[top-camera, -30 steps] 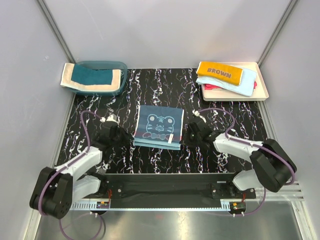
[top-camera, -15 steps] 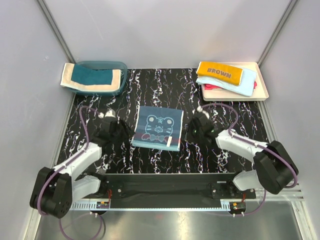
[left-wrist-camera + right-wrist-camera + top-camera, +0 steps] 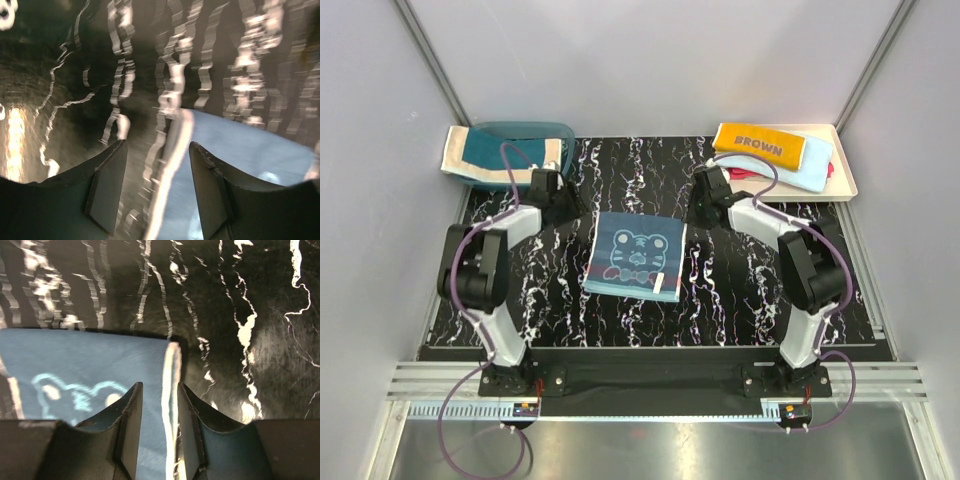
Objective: Fold and stack the towels
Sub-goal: Fold the towel
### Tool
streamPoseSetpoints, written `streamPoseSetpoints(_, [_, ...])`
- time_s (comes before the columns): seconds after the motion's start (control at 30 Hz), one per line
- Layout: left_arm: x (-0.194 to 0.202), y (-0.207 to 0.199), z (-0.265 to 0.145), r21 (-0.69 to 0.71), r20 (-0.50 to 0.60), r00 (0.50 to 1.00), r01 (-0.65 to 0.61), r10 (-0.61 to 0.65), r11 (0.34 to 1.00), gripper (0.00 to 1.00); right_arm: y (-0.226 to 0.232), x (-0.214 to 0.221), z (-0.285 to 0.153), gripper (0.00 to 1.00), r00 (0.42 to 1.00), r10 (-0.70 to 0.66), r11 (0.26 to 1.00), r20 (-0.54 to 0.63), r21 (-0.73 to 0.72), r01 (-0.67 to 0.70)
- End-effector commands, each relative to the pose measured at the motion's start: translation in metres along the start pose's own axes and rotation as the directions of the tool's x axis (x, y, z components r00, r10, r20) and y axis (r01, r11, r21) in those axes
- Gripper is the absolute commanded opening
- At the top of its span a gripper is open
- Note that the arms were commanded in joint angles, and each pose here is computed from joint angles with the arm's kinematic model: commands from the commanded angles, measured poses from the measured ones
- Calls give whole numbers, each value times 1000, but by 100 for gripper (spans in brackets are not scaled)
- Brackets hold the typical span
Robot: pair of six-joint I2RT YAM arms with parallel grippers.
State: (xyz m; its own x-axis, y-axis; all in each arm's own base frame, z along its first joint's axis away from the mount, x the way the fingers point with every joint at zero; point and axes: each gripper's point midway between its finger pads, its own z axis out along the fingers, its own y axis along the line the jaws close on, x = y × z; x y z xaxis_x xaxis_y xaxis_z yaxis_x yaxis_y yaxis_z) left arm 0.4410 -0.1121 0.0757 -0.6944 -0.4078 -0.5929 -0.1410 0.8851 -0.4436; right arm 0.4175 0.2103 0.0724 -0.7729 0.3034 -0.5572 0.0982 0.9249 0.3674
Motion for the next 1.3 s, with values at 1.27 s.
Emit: streamPoseSetpoints(1.27, [32, -17, 61, 203, -181, 971, -116, 154, 972, 57, -26, 3, 38, 40, 998, -33, 998, -53, 55, 36])
